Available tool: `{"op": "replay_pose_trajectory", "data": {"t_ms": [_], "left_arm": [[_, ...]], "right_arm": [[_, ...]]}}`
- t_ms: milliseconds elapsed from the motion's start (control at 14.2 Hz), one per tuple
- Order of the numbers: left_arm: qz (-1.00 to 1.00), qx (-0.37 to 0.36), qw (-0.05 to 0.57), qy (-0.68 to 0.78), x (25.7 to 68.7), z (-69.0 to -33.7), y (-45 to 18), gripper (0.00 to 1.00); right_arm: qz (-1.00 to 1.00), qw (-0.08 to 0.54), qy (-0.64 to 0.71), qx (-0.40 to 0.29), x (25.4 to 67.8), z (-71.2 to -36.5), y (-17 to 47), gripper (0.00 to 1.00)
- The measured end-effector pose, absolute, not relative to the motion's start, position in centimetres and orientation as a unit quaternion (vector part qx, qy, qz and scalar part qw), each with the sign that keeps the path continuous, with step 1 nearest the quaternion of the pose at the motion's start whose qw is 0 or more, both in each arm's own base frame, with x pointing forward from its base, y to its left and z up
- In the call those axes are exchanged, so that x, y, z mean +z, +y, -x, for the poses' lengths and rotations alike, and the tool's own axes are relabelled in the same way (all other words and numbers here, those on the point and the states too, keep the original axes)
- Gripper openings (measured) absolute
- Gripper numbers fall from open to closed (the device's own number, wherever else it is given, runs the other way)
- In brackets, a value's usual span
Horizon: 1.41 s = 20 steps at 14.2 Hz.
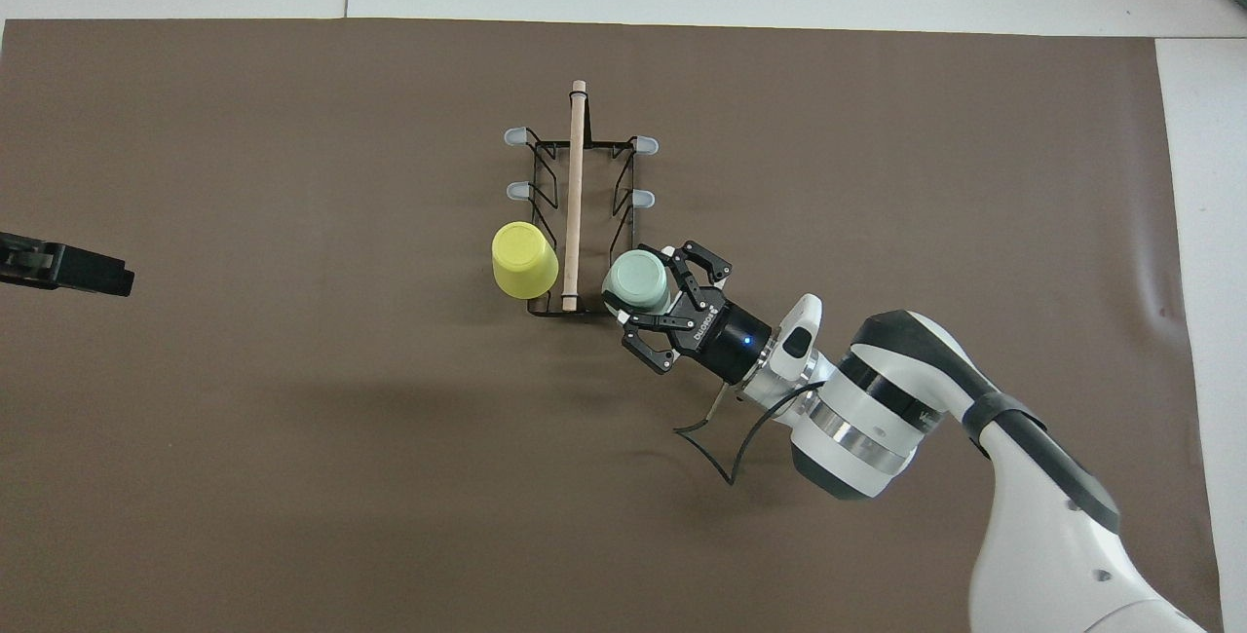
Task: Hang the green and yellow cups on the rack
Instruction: 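Lower the green cup onto a rack peg with the right gripper, then open the right gripper and pull it back from the green cup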
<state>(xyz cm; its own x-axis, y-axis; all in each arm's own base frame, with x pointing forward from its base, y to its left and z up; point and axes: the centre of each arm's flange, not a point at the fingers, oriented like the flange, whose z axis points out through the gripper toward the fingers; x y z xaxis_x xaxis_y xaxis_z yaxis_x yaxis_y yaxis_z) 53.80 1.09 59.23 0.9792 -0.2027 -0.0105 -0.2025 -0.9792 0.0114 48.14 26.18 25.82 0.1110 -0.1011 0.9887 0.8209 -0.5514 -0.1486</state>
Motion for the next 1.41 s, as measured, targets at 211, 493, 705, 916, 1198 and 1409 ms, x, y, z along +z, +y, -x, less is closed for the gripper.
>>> {"op": "replay_pose_trajectory", "data": {"t_ms": [211, 493, 705, 916, 1198, 1409], "left_arm": [[-0.995, 0.007, 0.005, -0.101, 60.5, -54.1, 1.1, 1.0], [-0.995, 0.007, 0.004, -0.101, 61.3, -54.9, 1.0, 1.0], [-0.995, -0.002, 0.004, -0.101, 61.4, -55.1, 1.0, 1.0], [-0.995, -0.007, 0.004, -0.101, 61.3, -55.0, 1.0, 1.0], [-0.995, -0.008, 0.005, -0.101, 61.3, -54.9, 1.0, 1.0], [-0.995, -0.008, 0.002, -0.101, 61.3, -54.9, 1.0, 1.0]], "right_arm": [[0.633, 0.392, -0.275, -0.609, 25.1, -48.1, 26.2, 0.68], [0.632, 0.395, -0.272, -0.608, 24.7, -48.1, 26.2, 0.67], [0.633, 0.395, -0.272, -0.608, 24.7, -48.1, 26.1, 0.73], [0.639, 0.394, -0.273, -0.602, 24.2, -47.6, 26.0, 1.0], [0.665, 0.376, -0.276, -0.583, 23.2, -47.3, 25.4, 1.0], [0.683, 0.364, -0.279, -0.569, 22.4, -47.0, 25.0, 1.0]]}}
